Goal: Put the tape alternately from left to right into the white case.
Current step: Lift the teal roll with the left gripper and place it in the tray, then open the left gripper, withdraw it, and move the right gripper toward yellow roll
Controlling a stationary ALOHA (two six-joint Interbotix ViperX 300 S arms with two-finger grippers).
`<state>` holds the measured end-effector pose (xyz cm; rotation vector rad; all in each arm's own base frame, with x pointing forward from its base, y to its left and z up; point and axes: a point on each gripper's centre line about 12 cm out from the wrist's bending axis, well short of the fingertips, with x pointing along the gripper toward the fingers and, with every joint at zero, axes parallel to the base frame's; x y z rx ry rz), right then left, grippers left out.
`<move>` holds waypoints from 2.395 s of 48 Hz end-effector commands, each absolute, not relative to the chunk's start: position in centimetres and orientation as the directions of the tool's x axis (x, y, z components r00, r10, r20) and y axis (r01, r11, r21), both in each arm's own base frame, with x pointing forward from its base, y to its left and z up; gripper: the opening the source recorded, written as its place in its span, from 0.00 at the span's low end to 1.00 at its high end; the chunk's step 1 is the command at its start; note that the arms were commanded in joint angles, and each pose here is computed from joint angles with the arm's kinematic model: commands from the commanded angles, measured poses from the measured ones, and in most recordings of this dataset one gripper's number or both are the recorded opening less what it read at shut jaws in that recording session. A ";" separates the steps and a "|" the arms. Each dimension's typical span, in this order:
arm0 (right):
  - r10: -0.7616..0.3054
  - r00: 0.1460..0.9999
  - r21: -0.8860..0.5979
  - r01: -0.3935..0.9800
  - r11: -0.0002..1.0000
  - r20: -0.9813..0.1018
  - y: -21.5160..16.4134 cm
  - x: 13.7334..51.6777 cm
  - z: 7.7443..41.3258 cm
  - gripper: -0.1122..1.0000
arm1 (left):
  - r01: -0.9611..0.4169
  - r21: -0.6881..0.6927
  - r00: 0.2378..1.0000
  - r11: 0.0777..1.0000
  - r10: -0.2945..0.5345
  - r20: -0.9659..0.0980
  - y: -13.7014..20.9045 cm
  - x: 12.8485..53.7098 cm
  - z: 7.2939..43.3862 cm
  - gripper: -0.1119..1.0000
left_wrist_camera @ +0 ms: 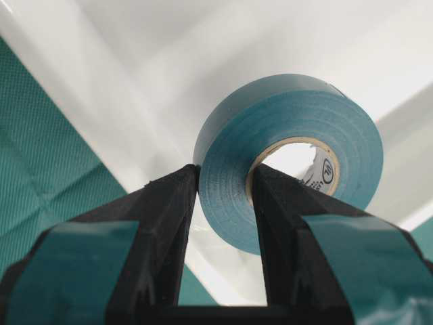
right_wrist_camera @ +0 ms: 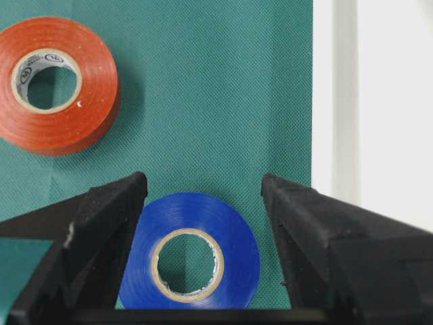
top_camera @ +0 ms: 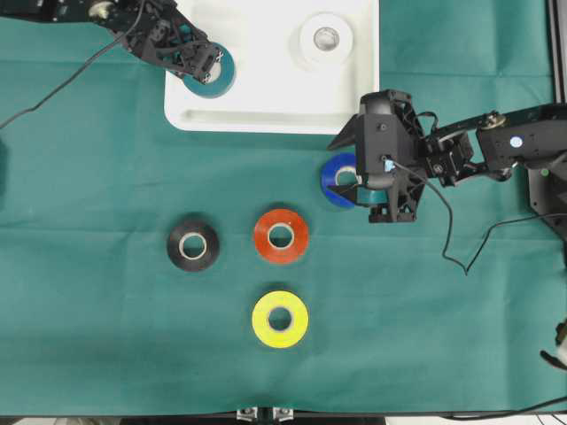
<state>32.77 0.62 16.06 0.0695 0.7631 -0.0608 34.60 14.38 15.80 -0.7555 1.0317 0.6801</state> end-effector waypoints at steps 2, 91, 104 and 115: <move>-0.023 0.749 0.050 0.074 0.996 -0.662 0.7 33.2 17.3 0.78 | -0.773 -0.233 0.388 0.590 0.151 -0.909 14.6 35.2 16.6 0.08; -0.025 0.748 0.048 0.077 0.996 -0.663 0.7 33.2 17.3 0.78 | -0.513 -0.195 0.492 0.836 0.101 -0.865 7.7 34.1 20.0 0.76; -0.026 0.751 0.048 0.076 0.996 -0.660 0.7 33.3 17.4 0.78 | -0.356 -0.153 0.566 0.922 0.082 -0.820 5.6 34.8 20.5 0.76; -0.020 0.756 0.051 0.071 0.996 -0.655 0.8 33.3 17.5 0.78 | -0.215 -0.097 0.644 0.972 0.066 -0.762 3.9 34.4 20.7 0.76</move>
